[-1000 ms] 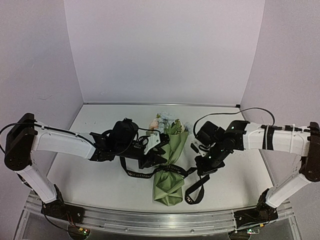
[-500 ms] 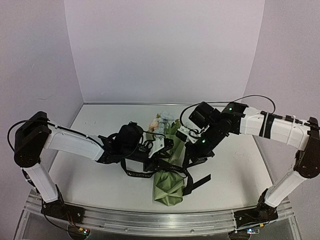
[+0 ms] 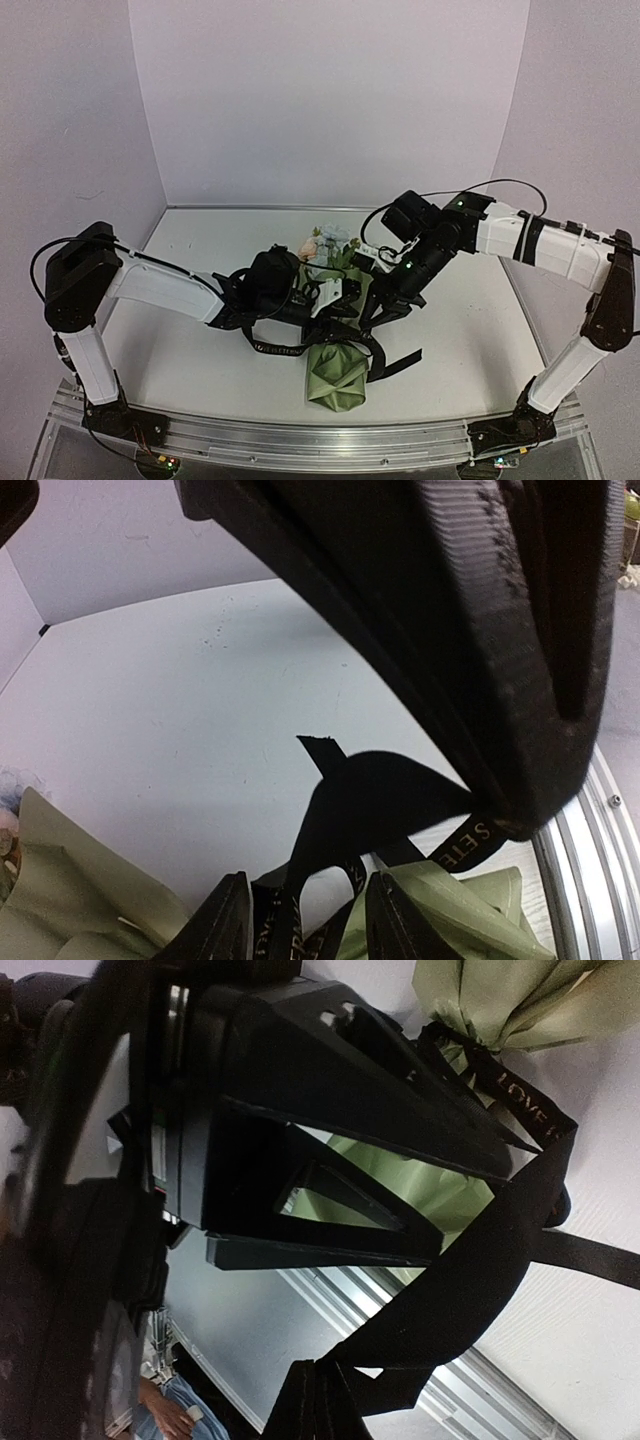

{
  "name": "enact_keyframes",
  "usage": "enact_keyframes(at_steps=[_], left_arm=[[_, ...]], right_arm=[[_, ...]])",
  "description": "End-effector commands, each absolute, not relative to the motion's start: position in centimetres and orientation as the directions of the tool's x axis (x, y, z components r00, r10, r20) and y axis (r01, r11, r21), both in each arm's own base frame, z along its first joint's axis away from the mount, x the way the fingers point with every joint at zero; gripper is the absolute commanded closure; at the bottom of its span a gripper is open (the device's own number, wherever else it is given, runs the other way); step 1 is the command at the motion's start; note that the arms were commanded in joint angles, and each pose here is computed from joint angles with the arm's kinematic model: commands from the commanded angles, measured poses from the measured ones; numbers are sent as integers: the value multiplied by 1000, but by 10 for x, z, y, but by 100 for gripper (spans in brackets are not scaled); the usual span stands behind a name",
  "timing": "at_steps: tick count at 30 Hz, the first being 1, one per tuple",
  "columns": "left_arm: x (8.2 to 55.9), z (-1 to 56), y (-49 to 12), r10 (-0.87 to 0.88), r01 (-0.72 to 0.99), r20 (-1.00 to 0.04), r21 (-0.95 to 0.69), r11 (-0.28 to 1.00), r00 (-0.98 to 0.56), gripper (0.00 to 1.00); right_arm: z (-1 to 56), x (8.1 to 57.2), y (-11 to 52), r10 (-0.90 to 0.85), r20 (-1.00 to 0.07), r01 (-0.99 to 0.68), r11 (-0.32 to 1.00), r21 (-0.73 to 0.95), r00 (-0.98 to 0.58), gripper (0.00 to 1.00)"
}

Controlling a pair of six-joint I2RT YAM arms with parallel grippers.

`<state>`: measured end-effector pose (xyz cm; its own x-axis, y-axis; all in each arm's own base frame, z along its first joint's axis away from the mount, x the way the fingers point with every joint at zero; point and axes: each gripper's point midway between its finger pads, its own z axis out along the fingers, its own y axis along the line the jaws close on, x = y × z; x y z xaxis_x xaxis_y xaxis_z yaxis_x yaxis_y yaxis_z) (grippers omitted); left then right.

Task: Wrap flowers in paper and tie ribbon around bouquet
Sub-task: Pass from the right arm to the left

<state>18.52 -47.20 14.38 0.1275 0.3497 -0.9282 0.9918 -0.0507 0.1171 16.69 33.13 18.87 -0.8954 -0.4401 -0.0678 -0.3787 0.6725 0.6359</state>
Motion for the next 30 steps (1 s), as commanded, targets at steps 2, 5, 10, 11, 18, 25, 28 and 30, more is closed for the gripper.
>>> enact_keyframes(at_steps=[2, 5, 10, 11, 18, 25, 28, 30], left_arm=[[185, 169, -496, 245, 980, -950, 181, -78, 195, 59], [185, 169, -501, 233, 978, -951, 192, -79, 205, 59], [187, 171, -505, 205, 977, -956, 203, -60, 211, 59], [187, 172, -506, 203, 977, -956, 203, -62, 211, 59], [184, 168, -508, 219, 976, -951, 204, -82, 217, 71], [188, 170, -501, 215, 977, -953, 213, -29, 214, 94], [191, 175, -490, 206, 973, -954, 230, 29, 219, 95], [193, 175, -483, 216, 970, -951, 236, 53, 219, 96]], right_arm=[[210, 160, 334, -439, -13, -319, 631, 707, -898, 100], [215, 158, 331, -437, 14, -295, 629, 719, -899, 100], [219, 153, 327, -445, 53, -272, 634, 724, -894, 100], [220, 153, 327, -445, 62, -266, 635, 725, -893, 100], [218, 151, 328, -444, 114, -228, 643, 731, -889, 100], [213, 152, 323, -451, 107, -251, 661, 707, -886, 100], [198, 150, 311, -457, 98, -286, 695, 660, -884, 98], [187, 148, 303, -461, 93, -306, 712, 632, -882, 98]])
